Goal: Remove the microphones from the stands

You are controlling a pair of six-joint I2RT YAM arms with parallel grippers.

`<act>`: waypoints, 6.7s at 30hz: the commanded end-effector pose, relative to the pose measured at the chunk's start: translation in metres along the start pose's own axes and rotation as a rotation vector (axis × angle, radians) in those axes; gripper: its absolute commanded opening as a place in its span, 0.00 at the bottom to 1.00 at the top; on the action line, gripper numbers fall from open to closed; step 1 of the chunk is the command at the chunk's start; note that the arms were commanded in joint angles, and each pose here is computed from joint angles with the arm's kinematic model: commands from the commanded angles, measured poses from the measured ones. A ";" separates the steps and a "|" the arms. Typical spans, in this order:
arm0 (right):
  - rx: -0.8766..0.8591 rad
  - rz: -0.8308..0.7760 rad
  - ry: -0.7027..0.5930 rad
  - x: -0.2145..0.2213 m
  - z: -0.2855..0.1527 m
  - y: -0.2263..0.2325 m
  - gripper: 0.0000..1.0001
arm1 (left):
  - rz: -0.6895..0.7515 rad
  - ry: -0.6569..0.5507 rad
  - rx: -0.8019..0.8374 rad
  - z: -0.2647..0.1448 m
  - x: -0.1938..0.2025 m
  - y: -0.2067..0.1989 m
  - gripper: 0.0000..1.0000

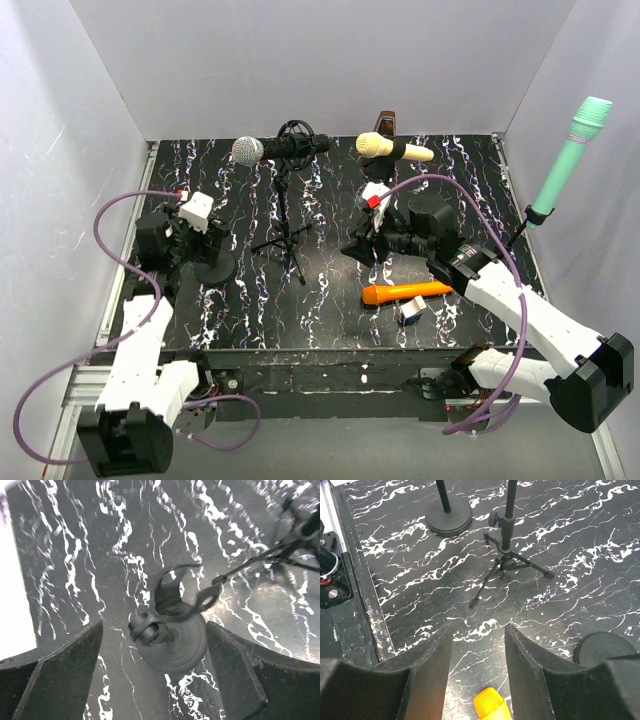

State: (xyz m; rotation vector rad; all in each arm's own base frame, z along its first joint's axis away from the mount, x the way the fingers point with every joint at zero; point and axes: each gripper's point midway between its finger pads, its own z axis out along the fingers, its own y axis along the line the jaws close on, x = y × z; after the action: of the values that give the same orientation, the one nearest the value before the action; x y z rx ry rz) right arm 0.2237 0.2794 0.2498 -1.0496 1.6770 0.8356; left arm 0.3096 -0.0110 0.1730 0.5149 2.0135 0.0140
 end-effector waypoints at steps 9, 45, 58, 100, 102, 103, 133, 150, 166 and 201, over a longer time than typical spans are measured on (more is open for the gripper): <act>-0.007 -0.082 -0.108 -0.073 0.000 -0.005 0.52 | 0.038 -0.528 0.426 -0.103 -0.153 -0.070 0.98; 0.147 0.193 -0.318 -0.221 0.035 -0.056 0.48 | -0.129 -0.774 0.620 -0.123 -0.287 -0.057 0.86; 0.134 0.249 -0.285 -0.218 0.065 -0.068 0.10 | -0.143 -0.771 0.683 -0.105 -0.289 -0.061 0.46; 0.197 0.409 -0.240 -0.190 0.068 -0.112 0.01 | -0.002 -0.853 0.638 -0.145 -0.296 -0.066 0.64; 0.191 0.410 -0.238 -0.190 0.069 -0.111 0.01 | 0.006 -0.857 0.679 -0.144 -0.299 -0.076 0.64; 0.185 0.412 -0.236 -0.190 0.069 -0.110 0.01 | 0.010 -0.860 0.690 -0.145 -0.299 -0.078 0.63; 0.244 0.413 -0.232 -0.181 0.064 -0.117 0.01 | 0.165 -1.131 0.805 -0.293 -0.323 -0.103 0.00; -0.120 -0.095 -0.270 -0.213 0.019 -0.035 0.36 | 0.085 -1.066 0.815 -0.260 -0.289 -0.107 0.00; -0.355 -0.610 -0.237 -0.189 0.014 0.063 0.77 | 0.031 -1.050 0.809 -0.255 -0.284 -0.104 0.00; -0.002 -0.778 -0.281 -0.237 0.079 0.078 0.10 | -0.026 -0.968 0.752 -0.239 -0.255 -0.103 0.00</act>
State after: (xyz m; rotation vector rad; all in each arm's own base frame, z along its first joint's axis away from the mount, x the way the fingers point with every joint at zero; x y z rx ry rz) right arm 0.2201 0.4550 0.4309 -1.4483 0.9548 0.4935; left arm 0.1687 -0.1471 0.4914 0.7924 0.9386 -0.8151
